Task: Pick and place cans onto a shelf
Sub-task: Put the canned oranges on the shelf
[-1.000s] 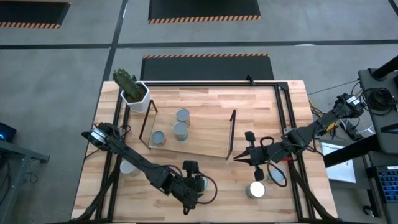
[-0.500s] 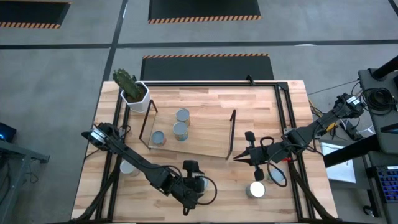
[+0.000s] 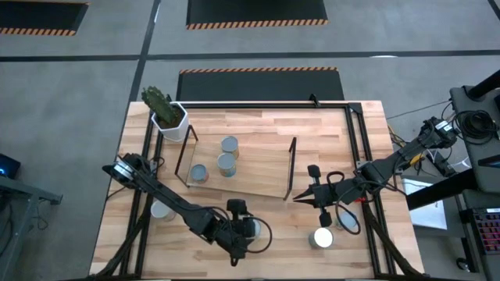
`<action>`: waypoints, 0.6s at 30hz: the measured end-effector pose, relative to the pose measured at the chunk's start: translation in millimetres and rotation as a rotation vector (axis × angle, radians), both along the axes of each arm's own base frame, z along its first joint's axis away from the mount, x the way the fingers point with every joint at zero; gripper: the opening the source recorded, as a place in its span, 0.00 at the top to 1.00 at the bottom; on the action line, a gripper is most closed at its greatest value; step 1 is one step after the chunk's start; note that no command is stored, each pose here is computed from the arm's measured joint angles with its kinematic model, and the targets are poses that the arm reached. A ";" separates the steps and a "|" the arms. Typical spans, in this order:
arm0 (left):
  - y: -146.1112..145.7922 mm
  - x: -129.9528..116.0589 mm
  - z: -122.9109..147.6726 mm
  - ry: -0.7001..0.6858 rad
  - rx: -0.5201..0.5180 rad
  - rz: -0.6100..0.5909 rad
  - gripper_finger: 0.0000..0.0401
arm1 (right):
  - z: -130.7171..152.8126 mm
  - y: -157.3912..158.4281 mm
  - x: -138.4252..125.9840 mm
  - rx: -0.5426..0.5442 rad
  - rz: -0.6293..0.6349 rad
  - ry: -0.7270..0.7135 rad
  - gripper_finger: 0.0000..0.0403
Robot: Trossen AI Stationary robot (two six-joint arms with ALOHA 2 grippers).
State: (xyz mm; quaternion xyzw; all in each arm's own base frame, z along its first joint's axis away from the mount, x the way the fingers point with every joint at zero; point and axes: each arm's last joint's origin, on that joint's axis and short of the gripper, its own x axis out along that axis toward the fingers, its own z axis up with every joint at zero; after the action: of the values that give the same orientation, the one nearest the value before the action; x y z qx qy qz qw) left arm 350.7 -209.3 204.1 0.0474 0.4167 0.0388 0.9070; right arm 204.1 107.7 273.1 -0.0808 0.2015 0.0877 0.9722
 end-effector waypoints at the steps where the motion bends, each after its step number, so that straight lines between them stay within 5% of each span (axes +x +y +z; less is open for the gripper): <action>1: -0.1 0.1 -0.9 -0.005 -0.005 0.002 0.08 | -0.3 0.0 -0.1 0.000 0.000 0.001 0.97; 8: 1.1 -2.4 -15.6 -0.030 -0.055 0.023 0.10 | -4.4 -0.3 -0.6 -0.004 0.000 0.007 0.97; 18: 1.6 0.0 -8.3 -0.036 -0.053 0.041 0.26 | -4.8 -0.4 -0.6 -0.003 0.000 0.008 0.97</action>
State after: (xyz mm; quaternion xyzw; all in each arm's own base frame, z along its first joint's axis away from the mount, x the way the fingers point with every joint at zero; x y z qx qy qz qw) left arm 350.7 -207.7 195.8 0.0139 0.4020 0.0470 0.9143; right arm 203.5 107.4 268.3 -0.0821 0.2055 0.0875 0.9713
